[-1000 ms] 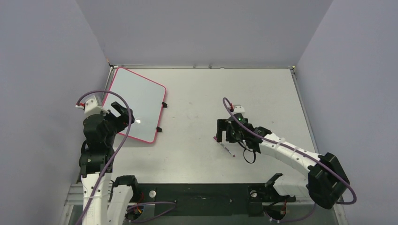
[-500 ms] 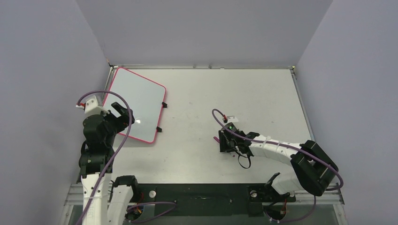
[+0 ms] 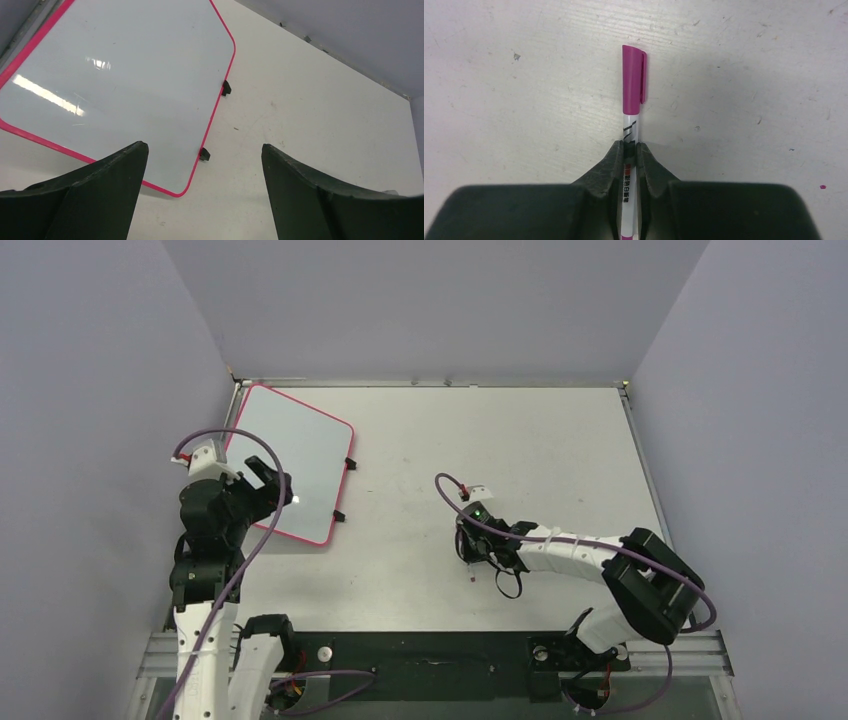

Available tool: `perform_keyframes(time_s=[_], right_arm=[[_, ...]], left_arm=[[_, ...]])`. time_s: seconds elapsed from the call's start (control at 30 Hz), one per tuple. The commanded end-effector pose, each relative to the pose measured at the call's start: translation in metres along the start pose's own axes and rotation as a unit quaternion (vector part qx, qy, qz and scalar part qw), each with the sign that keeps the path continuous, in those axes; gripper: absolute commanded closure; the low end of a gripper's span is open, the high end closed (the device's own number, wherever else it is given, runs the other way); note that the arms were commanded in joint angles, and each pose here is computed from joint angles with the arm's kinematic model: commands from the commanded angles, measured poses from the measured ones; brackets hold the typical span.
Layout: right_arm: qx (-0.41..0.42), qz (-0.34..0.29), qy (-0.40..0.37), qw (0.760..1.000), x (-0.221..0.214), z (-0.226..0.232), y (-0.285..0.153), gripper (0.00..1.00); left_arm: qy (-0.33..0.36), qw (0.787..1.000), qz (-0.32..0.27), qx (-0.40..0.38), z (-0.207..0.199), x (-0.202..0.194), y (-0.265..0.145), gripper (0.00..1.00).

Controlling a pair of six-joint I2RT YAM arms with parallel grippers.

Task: Write a sentence on the whiteboard
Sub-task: Pick up the whiteboard marker from the center of the board.

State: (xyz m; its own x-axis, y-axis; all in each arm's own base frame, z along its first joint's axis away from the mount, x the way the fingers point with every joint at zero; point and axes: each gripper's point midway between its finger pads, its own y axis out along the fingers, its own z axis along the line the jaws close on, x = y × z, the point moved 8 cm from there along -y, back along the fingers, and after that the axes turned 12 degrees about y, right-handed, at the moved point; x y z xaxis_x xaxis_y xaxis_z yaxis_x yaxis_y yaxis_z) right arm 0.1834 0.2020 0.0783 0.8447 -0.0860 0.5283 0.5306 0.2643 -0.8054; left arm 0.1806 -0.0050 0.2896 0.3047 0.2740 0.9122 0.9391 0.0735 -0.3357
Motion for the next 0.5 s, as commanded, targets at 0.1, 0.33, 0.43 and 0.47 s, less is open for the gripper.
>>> perform_keyframes(time_s=[0.1,0.33,0.43,0.47], right_arm=[[0.106,-0.013,-0.024,0.994,0.021,0.031,-0.039,1.0],[0.26,-0.061,-0.056,0.962,0.054,0.065,-0.1,1.0],[0.32,-0.074,-0.071,0.942,0.06,0.073,-0.124,1.0],[0.34,-0.082,-0.075,0.934,0.062,0.076,-0.133,1.0]], left_arm=[[0.01,0.985,0.016,-0.17,-0.037,0.005,0.005,0.18],[0.022,0.932,0.04,-0.36,-0.09,0.011,-0.014,0.18],[0.021,0.913,0.055,-0.404,-0.106,0.012,-0.023,0.17],[0.018,0.909,0.06,-0.411,-0.109,0.012,-0.023,0.18]])
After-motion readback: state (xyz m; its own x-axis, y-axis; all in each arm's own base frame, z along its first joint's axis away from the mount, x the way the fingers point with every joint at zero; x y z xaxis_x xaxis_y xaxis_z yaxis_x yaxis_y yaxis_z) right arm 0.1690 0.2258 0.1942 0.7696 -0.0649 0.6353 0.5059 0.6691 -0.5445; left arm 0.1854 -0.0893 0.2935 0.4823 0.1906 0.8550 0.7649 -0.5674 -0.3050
